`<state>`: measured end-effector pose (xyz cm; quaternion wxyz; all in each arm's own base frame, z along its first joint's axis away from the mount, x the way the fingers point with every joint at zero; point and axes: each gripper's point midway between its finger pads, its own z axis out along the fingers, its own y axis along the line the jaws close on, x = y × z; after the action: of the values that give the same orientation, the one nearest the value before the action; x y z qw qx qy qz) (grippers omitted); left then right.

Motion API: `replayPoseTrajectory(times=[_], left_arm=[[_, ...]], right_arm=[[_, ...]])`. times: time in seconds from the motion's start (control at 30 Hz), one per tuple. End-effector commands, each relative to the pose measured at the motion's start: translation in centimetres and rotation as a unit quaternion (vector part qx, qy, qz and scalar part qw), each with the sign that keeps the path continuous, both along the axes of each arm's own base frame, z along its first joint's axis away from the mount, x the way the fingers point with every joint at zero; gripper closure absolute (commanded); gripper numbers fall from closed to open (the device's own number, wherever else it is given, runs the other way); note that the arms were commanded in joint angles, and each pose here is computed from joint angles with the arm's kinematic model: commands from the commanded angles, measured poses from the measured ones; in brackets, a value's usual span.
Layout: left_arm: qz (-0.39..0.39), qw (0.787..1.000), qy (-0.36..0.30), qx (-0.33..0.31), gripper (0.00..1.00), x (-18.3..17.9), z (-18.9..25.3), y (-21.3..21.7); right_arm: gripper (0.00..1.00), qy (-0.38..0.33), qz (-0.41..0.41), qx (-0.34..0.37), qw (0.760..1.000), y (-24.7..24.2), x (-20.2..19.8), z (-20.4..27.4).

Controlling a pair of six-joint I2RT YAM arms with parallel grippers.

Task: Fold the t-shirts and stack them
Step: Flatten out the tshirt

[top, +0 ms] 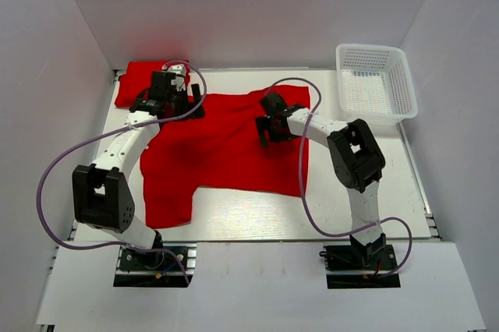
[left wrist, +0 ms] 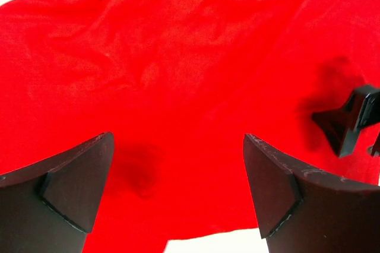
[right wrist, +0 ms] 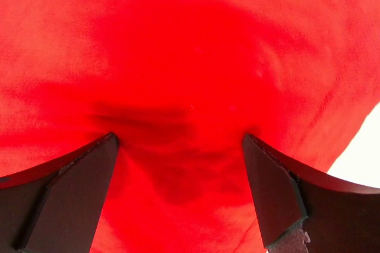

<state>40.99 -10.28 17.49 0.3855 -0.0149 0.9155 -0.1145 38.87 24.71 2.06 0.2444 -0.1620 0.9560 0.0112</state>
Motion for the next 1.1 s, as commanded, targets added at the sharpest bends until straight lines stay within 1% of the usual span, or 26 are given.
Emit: replayPoseTrajectory(times=[0.0, 0.03, 0.13, 0.2, 0.23, 0.33, 0.37, 0.43, 0.47, 0.5, 0.53, 0.57, 0.6, 0.63, 0.67, 0.7, 0.73, 0.77, 0.8, 0.87, 0.9, 0.93, 0.97, 1.0, 1.07], left_arm=[[0.001, 1.000, -0.002, 0.001, 0.00, 0.3, 0.8, 0.1], [0.001, 1.000, -0.002, 0.001, 0.00, 0.3, 0.8, 0.1], [-0.006, 1.000, 0.015, 0.005, 0.00, 0.1, -0.3, 0.0], [-0.006, 0.999, 0.031, 0.008, 0.00, -0.2, -0.9, 0.0], [-0.010, 0.999, 0.047, 0.007, 0.00, -0.5, -1.7, -0.1], [-0.015, 0.998, 0.067, 0.011, 0.00, -1.2, -2.5, -0.4], [-0.015, 0.996, 0.085, 0.014, 0.00, -2.0, -3.4, -0.2], [-0.019, 0.995, 0.101, 0.018, 0.00, -3.2, -3.9, -0.3], [-0.024, 0.994, 0.108, 0.014, 0.00, -3.6, -4.0, -0.5], [-0.030, 0.993, 0.116, 0.007, 0.00, -4.8, -3.8, -0.6], [-0.030, 0.991, 0.127, 0.009, 0.00, -5.7, -4.3, -0.4], [-0.033, 0.990, 0.135, 0.001, 0.00, -6.5, -4.4, -0.6], [-0.036, 0.988, 0.153, -0.008, 0.00, -7.9, -5.1, -0.7], [-0.036, 0.987, 0.153, -0.017, 0.00, -8.9, -4.7, -0.8], [-0.054, 0.985, 0.162, -0.039, 0.00, -10.1, -4.7, -1.8], [-0.062, 0.979, 0.187, -0.047, 0.00, -12.1, -6.2, -1.9], [-0.074, 0.978, 0.186, -0.064, 0.00, -12.8, -6.4, -2.8], [-0.110, 0.971, 0.188, -0.096, 0.00, -14.4, -6.0, -4.5], [-0.112, 0.965, 0.214, -0.102, 0.00, -16.2, -7.3, -4.7], [-0.130, 0.958, 0.233, -0.104, 0.00, -18.5, -7.9, -5.2], [-0.134, 0.954, 0.245, -0.106, 0.00, -20.2, -8.2, -5.7], [-0.145, 0.952, 0.248, -0.107, 0.00, -21.0, -8.4, -6.0], [-0.147, 0.950, 0.253, -0.108, 0.00, -21.7, -8.5, -6.3], [-0.156, 0.944, 0.269, -0.112, 0.00, -23.1, -8.9, -7.0], [-0.152, 0.941, 0.286, -0.099, 0.00, -24.5, -9.8, -7.0]], right_arm=[[0.10, 0.024, -0.096, -0.122, 0.988, -8.0, -0.4, -2.5], [0.10, 0.027, -0.116, -0.135, 0.984, -9.6, -0.3, -2.7], [0.10, 0.039, -0.153, -0.141, 0.977, -12.4, 0.4, -3.0], [0.10, 0.043, -0.168, -0.133, 0.976, -13.7, 1.3, -2.8], [0.10, 0.047, -0.175, -0.116, 0.977, -13.7, 2.2, -2.9], [0.10, 0.056, -0.188, -0.108, 0.975, -14.8, 2.9, -2.9], [0.10, 0.046, -0.192, -0.100, 0.975, -14.7, 4.0, -2.2], [0.10, 0.044, -0.179, -0.089, 0.979, -14.4, 4.7, -1.7], [0.10, 0.039, -0.166, -0.064, 0.983, -13.4, 5.3, -0.8], [0.10, 0.034, -0.141, -0.060, 0.988, -12.9, 5.6, -0.3], [0.10, 0.029, -0.133, -0.047, 0.990, -12.4, 5.8, 0.3], [0.10, 0.023, -0.110, -0.013, 0.994, -10.7, 5.9, 1.2], [0.10, 0.015, -0.093, 0.001, 0.996, -10.2, 5.8, 2.3], [0.10, 0.010, -0.088, 0.014, 0.996, -9.8, 5.9, 2.9], [0.10, -0.006, -0.071, 0.048, 0.996, -8.4, 6.0, 4.6], [0.10, -0.016, -0.063, 0.054, 0.996, -8.4, 5.5, 5.7], [0.10, -0.032, -0.055, 0.069, 0.996, -8.0, 5.4, 7.4], [0.10, -0.036, -0.047, 0.072, 0.996, -7.6, 5.1, 7.5], [0.10, -0.057, -0.034, 0.077, 0.995, -7.6, 4.8, 9.5], [0.10, -0.067, -0.026, 0.072, 0.995, -7.5, 4.3, 10.4], [0.10, -0.074, -0.029, 0.056, 0.995, -8.0, 4.2, 10.4], [0.10, -0.089, -0.027, 0.058, 0.994, -8.0, 3.6, 11.8], [0.10, -0.094, -0.028, 0.056, 0.994, -8.1, 3.4, 12.1], [0.10, -0.106, -0.039, 0.056, 0.992, -8.5, 3.0, 12.9], [0.10, -0.115, -0.052, 0.060, 0.990, -8.8, 2.5, 13.8]])
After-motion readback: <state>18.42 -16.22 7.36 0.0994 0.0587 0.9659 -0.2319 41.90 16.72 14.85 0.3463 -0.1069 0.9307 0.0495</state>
